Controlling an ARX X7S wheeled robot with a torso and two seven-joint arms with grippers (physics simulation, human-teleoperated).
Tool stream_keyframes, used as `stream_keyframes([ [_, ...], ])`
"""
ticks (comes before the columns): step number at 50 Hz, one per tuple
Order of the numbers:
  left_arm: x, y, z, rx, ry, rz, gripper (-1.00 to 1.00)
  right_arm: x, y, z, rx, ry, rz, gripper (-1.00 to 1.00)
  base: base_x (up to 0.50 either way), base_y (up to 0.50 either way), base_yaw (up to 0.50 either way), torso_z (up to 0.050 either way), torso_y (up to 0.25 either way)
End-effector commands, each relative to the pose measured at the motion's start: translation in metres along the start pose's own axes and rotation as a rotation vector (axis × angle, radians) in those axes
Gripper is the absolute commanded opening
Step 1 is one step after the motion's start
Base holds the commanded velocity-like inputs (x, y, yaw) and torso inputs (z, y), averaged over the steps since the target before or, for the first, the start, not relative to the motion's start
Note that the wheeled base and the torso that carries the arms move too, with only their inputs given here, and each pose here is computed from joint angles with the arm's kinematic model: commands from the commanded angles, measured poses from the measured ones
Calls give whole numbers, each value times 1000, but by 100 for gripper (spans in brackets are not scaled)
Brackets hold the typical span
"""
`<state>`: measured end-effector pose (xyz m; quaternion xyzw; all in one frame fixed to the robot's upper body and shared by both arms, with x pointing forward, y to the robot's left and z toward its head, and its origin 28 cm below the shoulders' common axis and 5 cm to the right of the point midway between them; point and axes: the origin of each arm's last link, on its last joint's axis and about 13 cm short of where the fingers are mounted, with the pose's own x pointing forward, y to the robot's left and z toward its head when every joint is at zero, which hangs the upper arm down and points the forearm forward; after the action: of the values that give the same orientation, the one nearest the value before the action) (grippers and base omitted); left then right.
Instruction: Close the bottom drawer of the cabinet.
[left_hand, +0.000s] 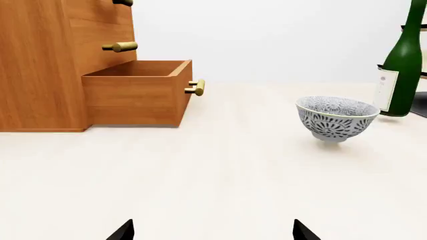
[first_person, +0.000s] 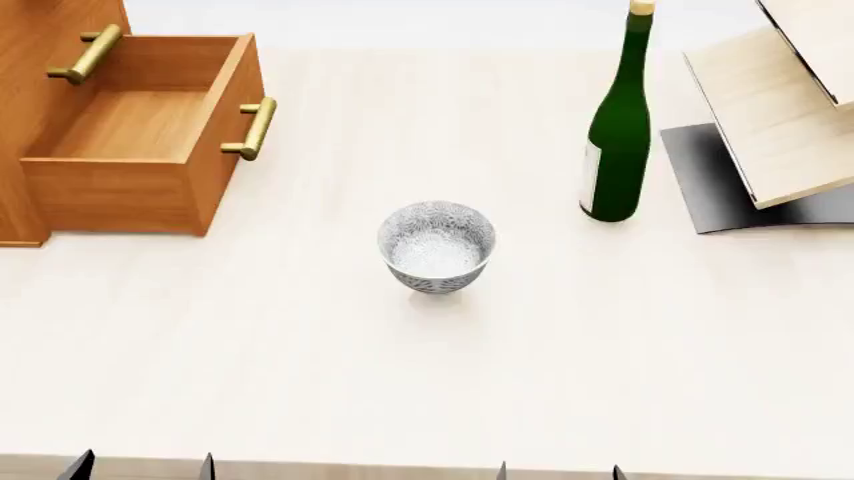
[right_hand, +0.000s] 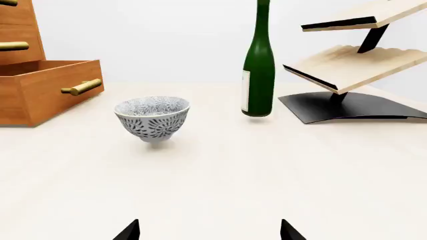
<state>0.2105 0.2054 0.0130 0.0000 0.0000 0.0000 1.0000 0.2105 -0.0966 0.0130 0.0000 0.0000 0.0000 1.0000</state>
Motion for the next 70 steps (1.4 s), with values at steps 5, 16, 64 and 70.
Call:
stream_keyframes([
  [5, 1, 0, 0, -1, 1, 0, 100, 1, 1, -2, 4, 18, -6, 100, 0, 0, 0, 0, 0],
  [16, 1, 0, -1, -2, 7, 3, 100, 2, 0, -1, 4, 10, -19, 100, 0, 0, 0, 0, 0],
  [64, 35, 4, 54, 41, 6, 34, 100, 31, -22, 76, -29, 55, -81, 100, 0, 0, 0, 0, 0],
  [70, 41, 4, 60, 36, -8, 37, 100, 42, -22, 80, -44, 61, -97, 100, 0, 0, 0, 0, 0],
])
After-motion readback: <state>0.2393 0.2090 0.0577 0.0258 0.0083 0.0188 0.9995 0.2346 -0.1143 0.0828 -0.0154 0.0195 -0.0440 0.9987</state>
